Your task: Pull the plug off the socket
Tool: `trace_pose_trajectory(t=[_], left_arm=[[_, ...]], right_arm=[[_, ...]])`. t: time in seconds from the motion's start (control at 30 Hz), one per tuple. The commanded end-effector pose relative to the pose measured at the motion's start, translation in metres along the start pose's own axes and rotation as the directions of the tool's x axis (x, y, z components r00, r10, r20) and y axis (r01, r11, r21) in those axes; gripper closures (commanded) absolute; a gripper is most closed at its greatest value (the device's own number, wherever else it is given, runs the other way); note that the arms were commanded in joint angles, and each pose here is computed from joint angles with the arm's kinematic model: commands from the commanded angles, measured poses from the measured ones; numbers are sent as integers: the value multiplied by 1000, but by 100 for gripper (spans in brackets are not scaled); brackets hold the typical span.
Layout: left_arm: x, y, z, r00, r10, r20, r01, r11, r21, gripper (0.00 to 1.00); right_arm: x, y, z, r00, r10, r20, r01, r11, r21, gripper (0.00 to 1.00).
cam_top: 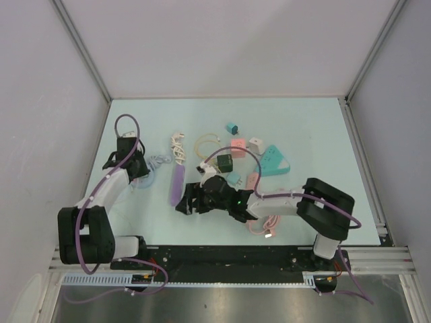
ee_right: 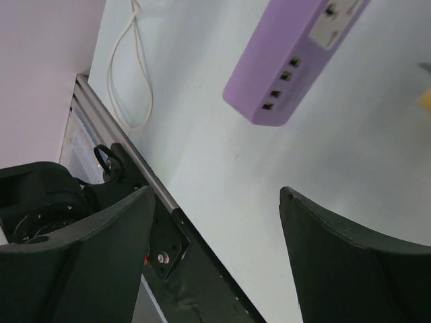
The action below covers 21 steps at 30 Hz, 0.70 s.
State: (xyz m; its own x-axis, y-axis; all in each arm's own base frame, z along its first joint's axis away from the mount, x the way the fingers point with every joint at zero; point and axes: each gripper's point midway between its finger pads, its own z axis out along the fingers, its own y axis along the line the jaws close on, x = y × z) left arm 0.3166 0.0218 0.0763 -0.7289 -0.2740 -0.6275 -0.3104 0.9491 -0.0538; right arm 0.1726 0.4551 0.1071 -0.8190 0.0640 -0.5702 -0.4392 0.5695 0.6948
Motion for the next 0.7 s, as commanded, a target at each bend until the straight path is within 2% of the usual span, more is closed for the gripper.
trace_pose_trajectory(t=[0.0,0.2,0.37,0.53,0.67], left_arm=[[32,-2,-11,996,-36,-76,39,998,38,100],[38,-7,-19,997,-10,-71,17,995,94,100],[46,-16,-24,998,-3,-66,13,988,154,99],[48,-19,-24,998,11,-69,0,987,160,100],[56,-35,-27,994,76,-80,-59,978,200,99]], right_arm=[[-5,45,28,998,33,60,-26,994,-108,22],[8,47,68,994,95,50,-87,984,-154,29],[7,50,89,990,129,49,-119,977,-177,29],[-9,15,108,978,184,97,-173,979,-109,28],[-25,-13,115,968,217,129,-211,976,-58,28]])
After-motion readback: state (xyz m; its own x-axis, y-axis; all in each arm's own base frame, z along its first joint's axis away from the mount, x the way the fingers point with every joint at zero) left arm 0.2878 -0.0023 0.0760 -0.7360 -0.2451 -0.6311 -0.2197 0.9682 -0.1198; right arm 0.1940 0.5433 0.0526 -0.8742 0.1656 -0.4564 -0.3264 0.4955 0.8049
